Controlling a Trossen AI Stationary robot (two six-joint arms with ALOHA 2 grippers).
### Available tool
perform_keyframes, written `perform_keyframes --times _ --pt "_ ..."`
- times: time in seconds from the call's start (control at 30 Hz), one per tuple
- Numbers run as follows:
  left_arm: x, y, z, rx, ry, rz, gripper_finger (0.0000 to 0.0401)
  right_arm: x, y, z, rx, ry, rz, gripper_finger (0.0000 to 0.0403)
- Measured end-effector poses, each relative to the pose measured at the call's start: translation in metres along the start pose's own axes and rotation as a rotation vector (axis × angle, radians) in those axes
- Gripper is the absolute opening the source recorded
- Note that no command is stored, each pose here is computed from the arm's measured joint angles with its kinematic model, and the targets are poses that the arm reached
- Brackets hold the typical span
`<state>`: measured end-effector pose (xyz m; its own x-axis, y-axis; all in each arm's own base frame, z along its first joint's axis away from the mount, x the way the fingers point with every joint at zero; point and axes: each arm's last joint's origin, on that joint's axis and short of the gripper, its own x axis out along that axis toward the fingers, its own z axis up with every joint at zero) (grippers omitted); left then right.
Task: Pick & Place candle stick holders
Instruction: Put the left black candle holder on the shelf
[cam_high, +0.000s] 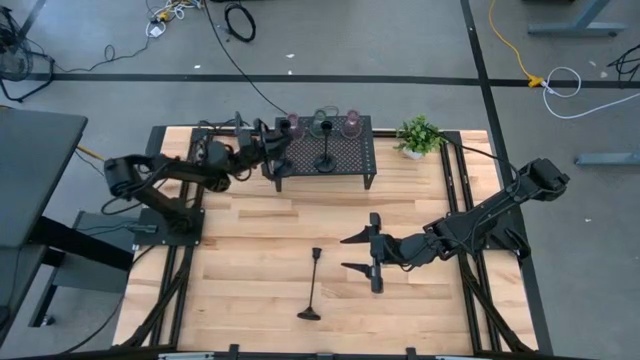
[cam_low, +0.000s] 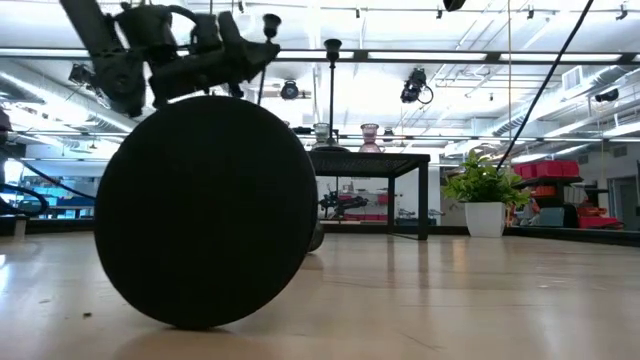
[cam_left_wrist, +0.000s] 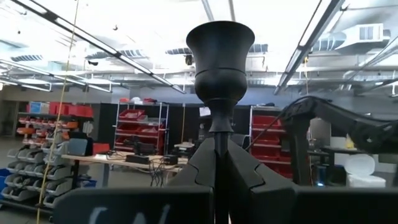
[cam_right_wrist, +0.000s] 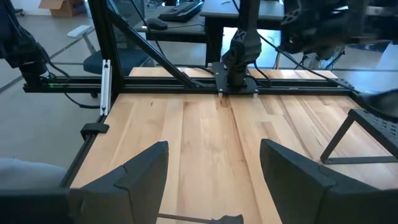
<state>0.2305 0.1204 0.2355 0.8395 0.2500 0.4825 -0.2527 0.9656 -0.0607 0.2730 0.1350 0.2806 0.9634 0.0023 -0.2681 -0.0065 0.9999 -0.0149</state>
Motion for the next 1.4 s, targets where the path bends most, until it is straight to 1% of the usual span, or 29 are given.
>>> perform_keyframes --times 0.2,0.43,0.67,0.9,1.03,1.1,1.3,1.4 --pt "0.013 0.011 -0.009 0.0 0.012 -0.011 0.0011 0.0 0.0 0.0 -0.001 0.003 0.0 0.0251" --pt "0.018 0.024 -0.022 -0.01 0.038 0.017 0.0009 0.0 0.0 -0.003 -0.018 0.033 -0.004 0.0251" --pt "0.028 0.03 -0.03 -0.032 0.044 0.002 0.0015 0.001 -0.002 -0.003 -0.016 0.033 -0.01 0.0251" --pt "0.031 0.032 -0.031 -0.025 0.041 -0.004 0.0009 0.001 -0.002 -0.003 -0.017 0.035 -0.012 0.0251" --pt "0.03 0.036 -0.031 -0.026 0.048 0.009 0.0021 0.001 -0.002 -0.003 -0.017 0.035 -0.011 0.0251" --pt "0.029 0.037 -0.032 -0.037 0.062 0.013 0.0024 0.001 -0.002 -0.003 -0.017 0.035 -0.011 0.0251" --pt "0.029 0.036 -0.032 -0.054 0.06 0.001 0.0013 0.001 -0.002 -0.003 -0.017 0.035 -0.011 0.0251" --pt "0.029 0.036 -0.031 -0.064 0.055 0.002 0.0018 0.001 -0.002 -0.003 -0.016 0.033 -0.011 0.0251"
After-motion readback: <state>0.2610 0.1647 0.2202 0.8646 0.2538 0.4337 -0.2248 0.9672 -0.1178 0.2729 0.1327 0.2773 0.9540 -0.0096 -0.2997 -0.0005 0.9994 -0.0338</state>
